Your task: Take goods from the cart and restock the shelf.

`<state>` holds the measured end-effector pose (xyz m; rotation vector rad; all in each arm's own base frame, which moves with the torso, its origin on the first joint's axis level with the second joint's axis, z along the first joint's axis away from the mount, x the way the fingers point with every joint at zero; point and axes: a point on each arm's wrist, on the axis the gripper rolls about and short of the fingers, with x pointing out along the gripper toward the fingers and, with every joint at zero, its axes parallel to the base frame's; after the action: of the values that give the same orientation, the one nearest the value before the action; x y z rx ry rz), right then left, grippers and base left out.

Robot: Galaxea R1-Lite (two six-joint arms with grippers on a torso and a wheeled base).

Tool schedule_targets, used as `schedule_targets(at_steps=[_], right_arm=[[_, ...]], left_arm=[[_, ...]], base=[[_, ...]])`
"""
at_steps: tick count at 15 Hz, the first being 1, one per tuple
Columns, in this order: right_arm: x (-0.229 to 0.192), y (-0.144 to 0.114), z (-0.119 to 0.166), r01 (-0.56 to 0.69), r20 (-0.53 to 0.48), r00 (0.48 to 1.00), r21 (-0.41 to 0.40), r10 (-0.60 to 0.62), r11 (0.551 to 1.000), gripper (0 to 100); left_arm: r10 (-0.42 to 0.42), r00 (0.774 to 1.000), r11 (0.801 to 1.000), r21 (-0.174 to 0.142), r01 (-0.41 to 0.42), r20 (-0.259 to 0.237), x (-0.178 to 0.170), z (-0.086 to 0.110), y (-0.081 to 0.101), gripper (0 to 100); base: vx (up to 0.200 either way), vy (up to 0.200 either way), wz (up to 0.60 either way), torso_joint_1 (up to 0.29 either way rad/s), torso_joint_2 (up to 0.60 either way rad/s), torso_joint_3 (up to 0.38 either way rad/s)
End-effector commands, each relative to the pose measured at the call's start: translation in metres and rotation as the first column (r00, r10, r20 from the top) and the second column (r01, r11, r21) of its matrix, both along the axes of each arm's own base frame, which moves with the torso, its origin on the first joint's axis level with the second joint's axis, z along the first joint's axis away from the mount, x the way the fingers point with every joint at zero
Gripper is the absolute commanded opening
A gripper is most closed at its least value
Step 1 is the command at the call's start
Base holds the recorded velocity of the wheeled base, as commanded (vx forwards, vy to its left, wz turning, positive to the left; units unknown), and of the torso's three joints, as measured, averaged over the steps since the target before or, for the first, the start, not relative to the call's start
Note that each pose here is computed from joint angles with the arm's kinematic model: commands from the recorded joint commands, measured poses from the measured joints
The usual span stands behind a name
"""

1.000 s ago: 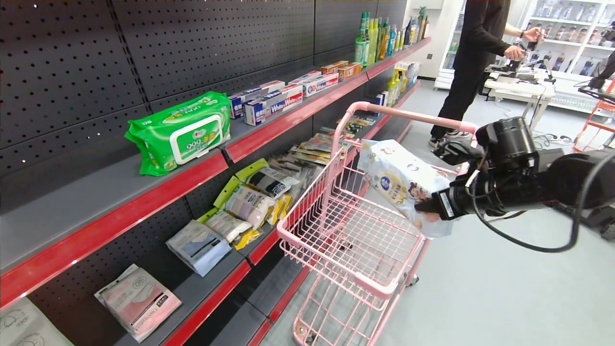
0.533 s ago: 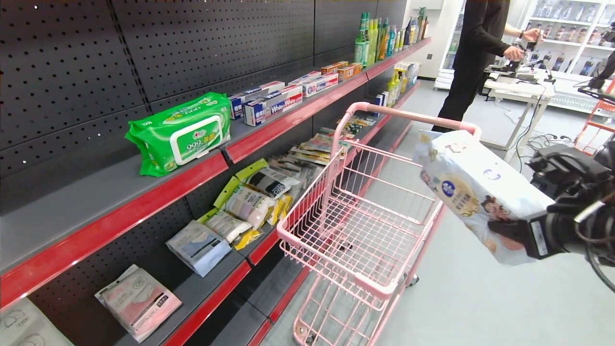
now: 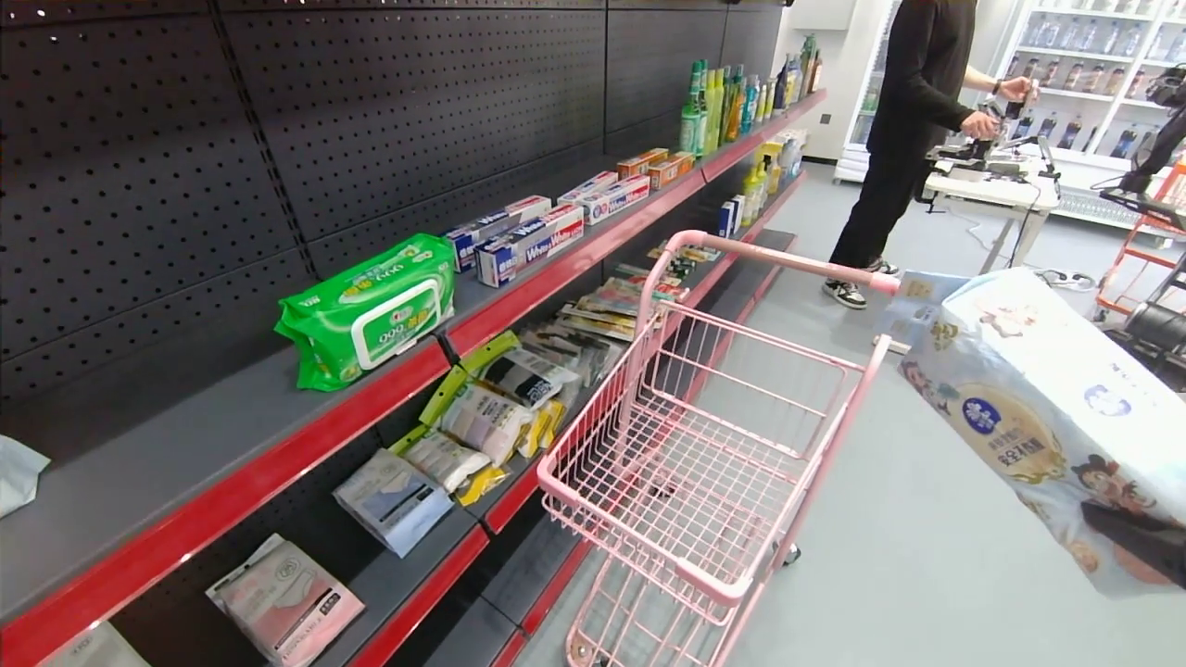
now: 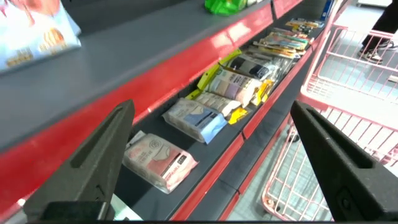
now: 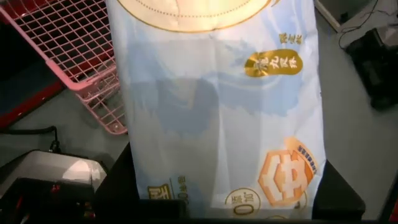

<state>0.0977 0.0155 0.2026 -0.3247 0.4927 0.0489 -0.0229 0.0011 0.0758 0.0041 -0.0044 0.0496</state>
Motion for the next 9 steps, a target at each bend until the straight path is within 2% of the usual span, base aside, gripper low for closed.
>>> schedule_targets(at_steps=[1,9], right_arm=[[-0.0079,-0.0019,0.0027,0.001,0.034,0.999,0.005,-0.002,1.000,0],[-0.0065,-0.0014,0.0007,-0.013,0.021,1.000,-0.009,0.013,1.000,0]], left_arm=[[0.001,1.000,1.000,0.000,-0.001,-0.003,0.0001,-0.0001,0.0000,100],[0.001,1.000,1.000,0.000,-0.001,-0.003,0.0001,-0.0001,0.0000,100]], base=[[0.000,0.000,0.00,0.237,-0.51,-0.276],[0.000,0.000,0.00,0.188,-0.39,-0.211]])
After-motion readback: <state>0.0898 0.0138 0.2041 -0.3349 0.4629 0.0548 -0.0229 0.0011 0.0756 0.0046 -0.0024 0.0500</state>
